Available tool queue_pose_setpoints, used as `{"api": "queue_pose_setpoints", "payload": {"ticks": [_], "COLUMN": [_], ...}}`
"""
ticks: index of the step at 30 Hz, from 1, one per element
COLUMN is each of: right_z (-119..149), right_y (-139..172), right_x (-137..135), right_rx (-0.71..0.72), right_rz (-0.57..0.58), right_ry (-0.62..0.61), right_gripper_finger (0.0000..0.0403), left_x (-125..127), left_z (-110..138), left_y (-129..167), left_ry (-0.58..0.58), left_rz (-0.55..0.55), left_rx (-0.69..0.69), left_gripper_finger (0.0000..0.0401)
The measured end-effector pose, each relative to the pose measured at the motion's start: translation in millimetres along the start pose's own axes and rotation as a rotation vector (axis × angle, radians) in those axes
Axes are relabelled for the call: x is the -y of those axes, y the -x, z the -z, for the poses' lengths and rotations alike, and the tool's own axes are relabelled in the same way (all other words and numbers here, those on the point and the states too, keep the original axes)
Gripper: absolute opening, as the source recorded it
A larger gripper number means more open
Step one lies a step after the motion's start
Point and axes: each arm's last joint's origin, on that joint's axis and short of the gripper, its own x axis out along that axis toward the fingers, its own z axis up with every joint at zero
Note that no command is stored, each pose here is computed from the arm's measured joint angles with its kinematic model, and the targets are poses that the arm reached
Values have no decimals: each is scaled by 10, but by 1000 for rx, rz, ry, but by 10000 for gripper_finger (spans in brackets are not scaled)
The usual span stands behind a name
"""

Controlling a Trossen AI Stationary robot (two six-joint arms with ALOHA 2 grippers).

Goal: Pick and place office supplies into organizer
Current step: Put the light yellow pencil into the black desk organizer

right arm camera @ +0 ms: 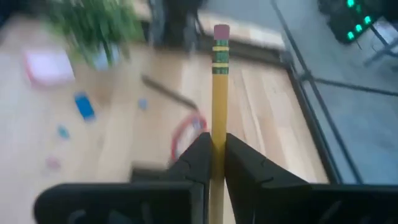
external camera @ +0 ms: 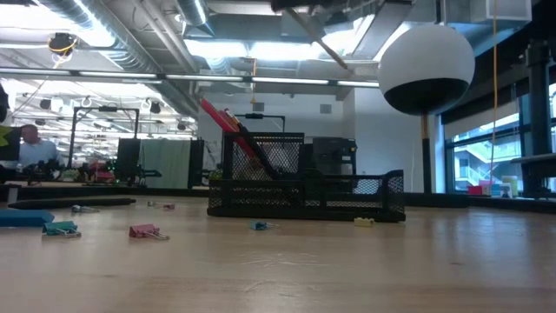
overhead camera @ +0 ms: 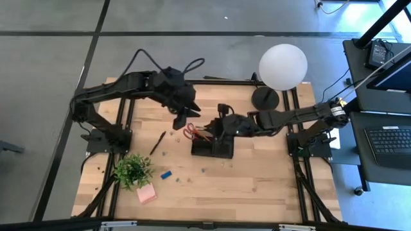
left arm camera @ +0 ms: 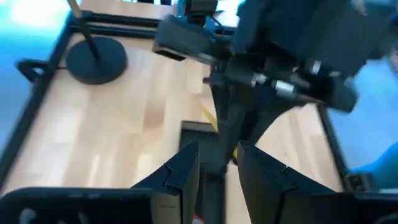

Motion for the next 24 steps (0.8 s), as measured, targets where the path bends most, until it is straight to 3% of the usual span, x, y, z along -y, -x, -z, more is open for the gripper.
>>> {"api": "queue_pose_setpoints", "payload": {"ticks": [6,11,24], "right_z": [-152,-156,347], "right_y": [-40,-101,-404], "right_x": [183,337,480], "right_rx": [179,265,452], "right_rz": [-71,-120,-249], "right_ry": [-97,-150,-341], "right_gripper_finger": [34,35,35], "left_x": [81,79,69], "left_z": [123,450,1252], "left_y": [227,369,513], "left_ry": [-82,-70,-73], "left_rz": [-37,-73,-120], "left_rx": [72,172,530], "left_gripper_finger": [103,102,102]}}
